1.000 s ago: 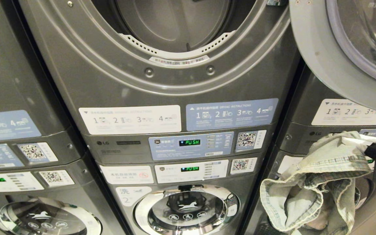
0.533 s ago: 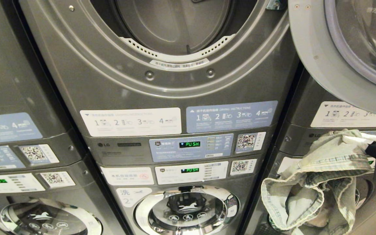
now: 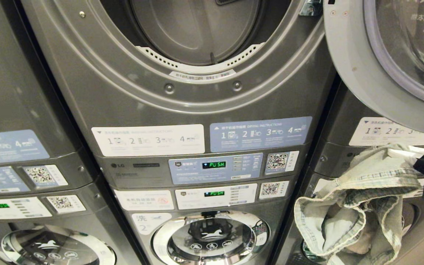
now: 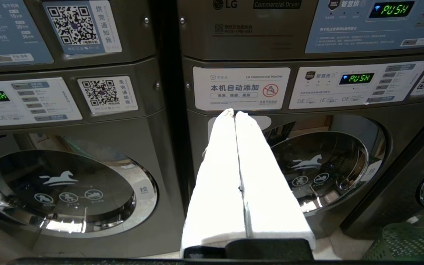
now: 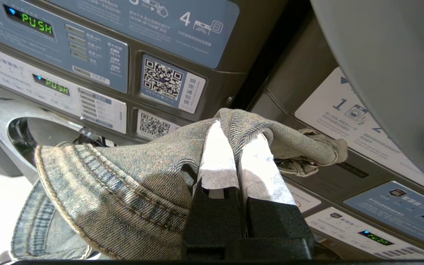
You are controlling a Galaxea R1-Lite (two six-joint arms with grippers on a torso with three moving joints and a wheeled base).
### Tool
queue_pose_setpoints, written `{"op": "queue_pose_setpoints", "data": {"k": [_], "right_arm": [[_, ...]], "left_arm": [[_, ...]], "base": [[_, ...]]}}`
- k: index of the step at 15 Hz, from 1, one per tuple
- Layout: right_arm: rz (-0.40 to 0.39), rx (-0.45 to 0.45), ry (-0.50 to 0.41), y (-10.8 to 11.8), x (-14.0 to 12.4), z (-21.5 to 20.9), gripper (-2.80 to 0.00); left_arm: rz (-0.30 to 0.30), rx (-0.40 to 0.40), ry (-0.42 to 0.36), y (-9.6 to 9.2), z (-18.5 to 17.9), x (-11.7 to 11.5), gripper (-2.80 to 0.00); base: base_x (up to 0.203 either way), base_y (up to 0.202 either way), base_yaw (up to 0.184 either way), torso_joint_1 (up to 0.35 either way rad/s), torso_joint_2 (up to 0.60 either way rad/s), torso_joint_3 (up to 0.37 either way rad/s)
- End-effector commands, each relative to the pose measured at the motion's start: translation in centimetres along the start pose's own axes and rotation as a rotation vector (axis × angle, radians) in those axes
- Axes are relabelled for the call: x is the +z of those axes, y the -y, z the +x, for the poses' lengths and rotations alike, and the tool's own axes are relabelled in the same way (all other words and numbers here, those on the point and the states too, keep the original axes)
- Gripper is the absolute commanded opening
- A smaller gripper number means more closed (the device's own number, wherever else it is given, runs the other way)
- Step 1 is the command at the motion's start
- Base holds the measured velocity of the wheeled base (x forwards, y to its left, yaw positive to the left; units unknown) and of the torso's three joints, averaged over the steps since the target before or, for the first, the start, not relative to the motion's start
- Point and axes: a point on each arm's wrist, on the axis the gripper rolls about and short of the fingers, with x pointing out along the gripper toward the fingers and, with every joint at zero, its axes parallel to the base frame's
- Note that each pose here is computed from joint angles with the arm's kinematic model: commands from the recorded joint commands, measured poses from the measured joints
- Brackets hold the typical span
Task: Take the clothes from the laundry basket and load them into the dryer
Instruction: Put the clothes in the dryer
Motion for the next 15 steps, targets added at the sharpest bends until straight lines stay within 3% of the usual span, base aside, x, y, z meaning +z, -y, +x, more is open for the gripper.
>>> {"op": "queue_pose_setpoints", "data": {"k": [1, 15], "right_arm": [[-0.004, 0.0, 0.006, 0.04, 0.13, 0.01, -2.8], [-0.014, -0.016, 0.053, 0.2, 0.59, -0.04, -2.8]], "left_arm": [[0.0, 0.0, -0.002, 0.0, 0.01, -0.05, -2.8], [0.0, 0.0, -0.002, 0.0, 0.01, -0.05, -2.8]], "base": [[0.0, 0.0, 0.0, 0.075, -0.14, -0.075], [0.0, 0.0, 0.0, 0.026, -0.05, -0.022]]}}
